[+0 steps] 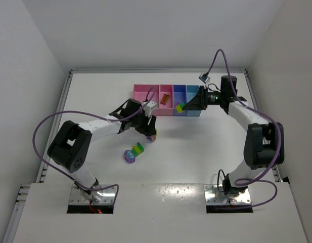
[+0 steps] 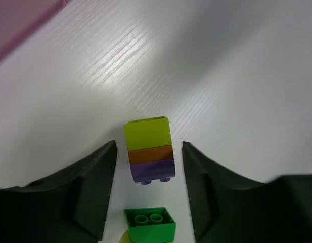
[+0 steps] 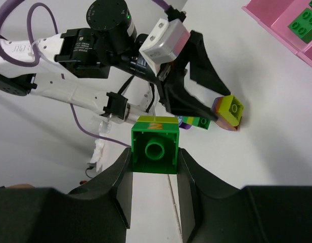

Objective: Sort the legos into containers by color

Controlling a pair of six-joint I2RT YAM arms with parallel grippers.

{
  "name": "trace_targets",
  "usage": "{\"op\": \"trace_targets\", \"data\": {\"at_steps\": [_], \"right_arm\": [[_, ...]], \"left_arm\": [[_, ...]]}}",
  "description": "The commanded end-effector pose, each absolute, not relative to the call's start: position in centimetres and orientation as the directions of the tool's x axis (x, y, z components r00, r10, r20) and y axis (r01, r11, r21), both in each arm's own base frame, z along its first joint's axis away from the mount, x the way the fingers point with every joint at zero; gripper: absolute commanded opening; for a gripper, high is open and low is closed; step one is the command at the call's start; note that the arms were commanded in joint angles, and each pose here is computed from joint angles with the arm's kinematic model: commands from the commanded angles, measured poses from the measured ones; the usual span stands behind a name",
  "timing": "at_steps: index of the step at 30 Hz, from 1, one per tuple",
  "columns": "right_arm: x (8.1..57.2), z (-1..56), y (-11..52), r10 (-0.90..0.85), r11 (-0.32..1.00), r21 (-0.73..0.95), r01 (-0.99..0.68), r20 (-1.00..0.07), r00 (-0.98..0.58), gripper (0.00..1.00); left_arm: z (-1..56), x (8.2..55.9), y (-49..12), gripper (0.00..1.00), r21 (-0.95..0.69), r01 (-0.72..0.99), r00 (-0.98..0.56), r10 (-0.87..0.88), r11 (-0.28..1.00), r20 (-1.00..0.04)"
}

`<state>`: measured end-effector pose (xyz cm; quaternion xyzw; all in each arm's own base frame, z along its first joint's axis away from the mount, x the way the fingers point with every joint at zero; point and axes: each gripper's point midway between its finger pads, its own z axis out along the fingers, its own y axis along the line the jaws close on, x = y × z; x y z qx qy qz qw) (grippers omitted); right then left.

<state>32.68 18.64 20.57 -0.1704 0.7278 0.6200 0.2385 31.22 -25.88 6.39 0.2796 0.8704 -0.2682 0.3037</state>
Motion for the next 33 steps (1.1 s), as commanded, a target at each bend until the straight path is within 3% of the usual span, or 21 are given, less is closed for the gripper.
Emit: {"op": "trace_targets", "data": {"at_steps": [1,2,4,10,15,29,32,33], "right_arm": [[32.5,22.0,18.5,0.044,0.168,0.764,-0.623,-0.637,-0.77,0.0],[32.4,22.0,18.5,0.044,0.169,0.771,-0.615,-0.629,-0.776,0.0],[32.2,21.7,18.5,0.039,0.17,0.768,-0.617,-0.631,-0.775,0.0],[31.6,21.7,19.2,0.016,0.147,0.769,-0.622,-0.631,-0.776,0.0],[30.7,21.6,20.6,-0.021,0.112,0.776,-0.621,-0.623,-0.782,0.0],[28.4,22.5,23.8,-0.103,0.032,0.765,-0.643,-0.637,-0.764,0.0],[28.3,22.8,24.0,-0.109,0.025,0.76,-0.65,-0.644,-0.757,0.0],[28.3,22.8,24.0,-0.109,0.025,0.76,-0.65,-0.644,-0.757,0.0]], "left_arm": [[8.3,30.4,-27.1,0.63,-0.317,0.705,-0.609,0.312,0.634,-0.73],[9.0,29.9,-27.4,0.79,-0.323,0.732,-0.586,0.312,0.6,-0.748],[11.6,29.1,-28.0,0.93,-0.361,0.776,-0.551,0.278,0.516,-0.787],[18.6,28.0,-29.2,0.92,-0.469,0.841,-0.524,0.187,0.269,-0.831],[22.3,27.5,-30.7,0.8,-0.525,0.842,-0.539,0.139,0.124,-0.831],[24.4,28.5,-32.1,0.79,-0.551,0.831,-0.556,0.101,0.075,-0.825],[24.7,28.7,-32.3,0.74,-0.546,0.835,-0.55,0.095,0.062,-0.83],[24.8,28.7,-32.3,0.69,-0.556,0.829,-0.56,0.094,0.063,-0.823]]}}
